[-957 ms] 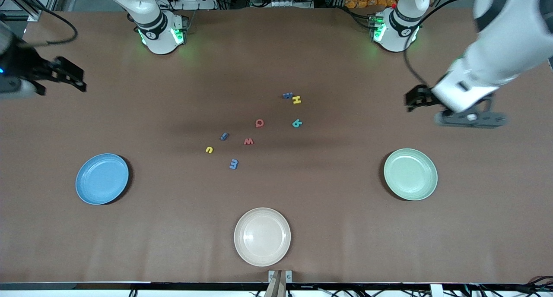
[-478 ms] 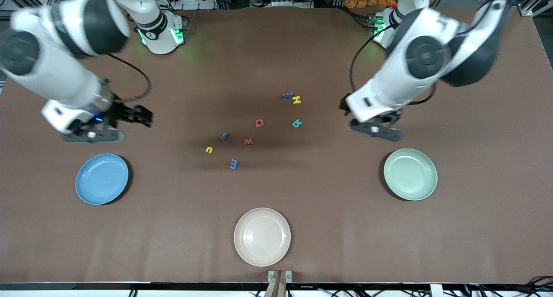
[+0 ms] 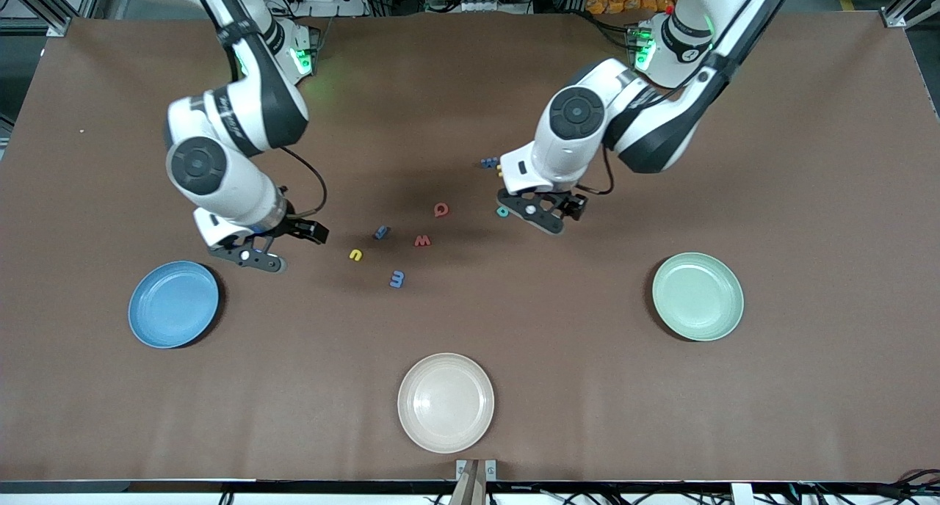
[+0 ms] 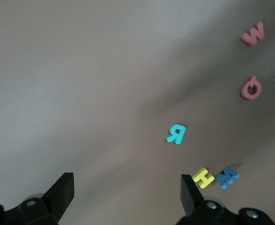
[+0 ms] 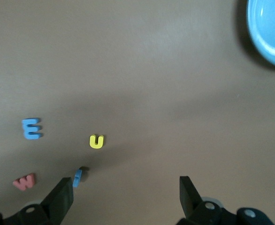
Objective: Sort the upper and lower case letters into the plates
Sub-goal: 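Grasp the teal R with the left gripper while the right gripper lowers, then place the R in the green plate while the right gripper grasps the u, then move the u to the blue plate while the left gripper reaches the H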
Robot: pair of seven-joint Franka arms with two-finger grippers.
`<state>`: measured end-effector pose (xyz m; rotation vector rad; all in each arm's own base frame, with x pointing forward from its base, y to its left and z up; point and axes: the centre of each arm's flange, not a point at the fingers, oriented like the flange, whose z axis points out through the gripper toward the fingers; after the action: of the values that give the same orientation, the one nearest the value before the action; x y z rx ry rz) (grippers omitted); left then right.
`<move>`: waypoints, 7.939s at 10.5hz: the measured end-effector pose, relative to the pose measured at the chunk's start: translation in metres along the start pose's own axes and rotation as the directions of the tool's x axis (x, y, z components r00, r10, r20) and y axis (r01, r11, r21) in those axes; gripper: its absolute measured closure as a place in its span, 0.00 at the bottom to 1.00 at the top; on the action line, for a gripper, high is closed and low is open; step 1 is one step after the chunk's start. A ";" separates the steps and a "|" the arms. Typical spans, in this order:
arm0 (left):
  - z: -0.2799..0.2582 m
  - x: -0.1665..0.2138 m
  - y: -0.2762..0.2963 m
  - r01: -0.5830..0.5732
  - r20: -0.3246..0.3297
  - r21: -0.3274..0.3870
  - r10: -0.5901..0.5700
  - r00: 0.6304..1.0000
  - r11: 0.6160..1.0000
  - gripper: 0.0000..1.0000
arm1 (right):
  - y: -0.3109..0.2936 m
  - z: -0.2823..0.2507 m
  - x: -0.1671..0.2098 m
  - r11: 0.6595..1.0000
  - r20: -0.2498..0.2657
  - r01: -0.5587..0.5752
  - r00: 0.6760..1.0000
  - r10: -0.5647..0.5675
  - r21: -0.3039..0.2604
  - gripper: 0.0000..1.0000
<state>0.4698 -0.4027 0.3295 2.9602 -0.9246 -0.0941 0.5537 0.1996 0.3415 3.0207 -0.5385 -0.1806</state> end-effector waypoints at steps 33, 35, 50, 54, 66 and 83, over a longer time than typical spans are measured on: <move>0.122 0.002 -0.001 0.000 -0.138 0.153 0.022 0.990 0.988 0.71 | -0.050 0.164 -0.022 0.992 -0.088 -0.089 0.991 0.097 0.090 0.00; 0.080 0.004 -0.074 0.136 -0.151 0.200 -0.106 0.983 0.970 0.71 | -0.050 0.164 -0.022 0.992 -0.088 -0.089 0.991 0.097 0.090 0.00; 0.058 -0.077 -0.365 0.495 -0.034 0.112 -0.494 0.869 0.862 0.22 | -0.055 0.166 -0.027 0.988 -0.071 -0.109 0.991 0.117 0.109 0.00; 0.025 -0.052 -0.303 0.541 -0.034 0.121 -0.542 0.840 0.832 0.00 | -0.055 0.170 -0.026 0.987 -0.078 -0.108 0.990 0.117 0.116 0.00; 0.041 -0.023 0.014 0.755 0.028 0.037 -0.756 0.654 0.655 0.00 | -0.059 0.163 -0.022 0.987 -0.092 -0.095 0.990 0.107 0.131 0.73; 0.181 -0.074 0.121 0.778 0.022 0.082 -0.781 0.624 0.623 0.00 | 0.184 0.054 0.167 0.996 -0.036 -0.034 0.999 0.037 0.082 0.73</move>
<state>0.3276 -0.4635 0.1593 3.1734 0.4598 -0.1695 0.6399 -0.0338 0.2868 3.0833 -0.6106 -0.1025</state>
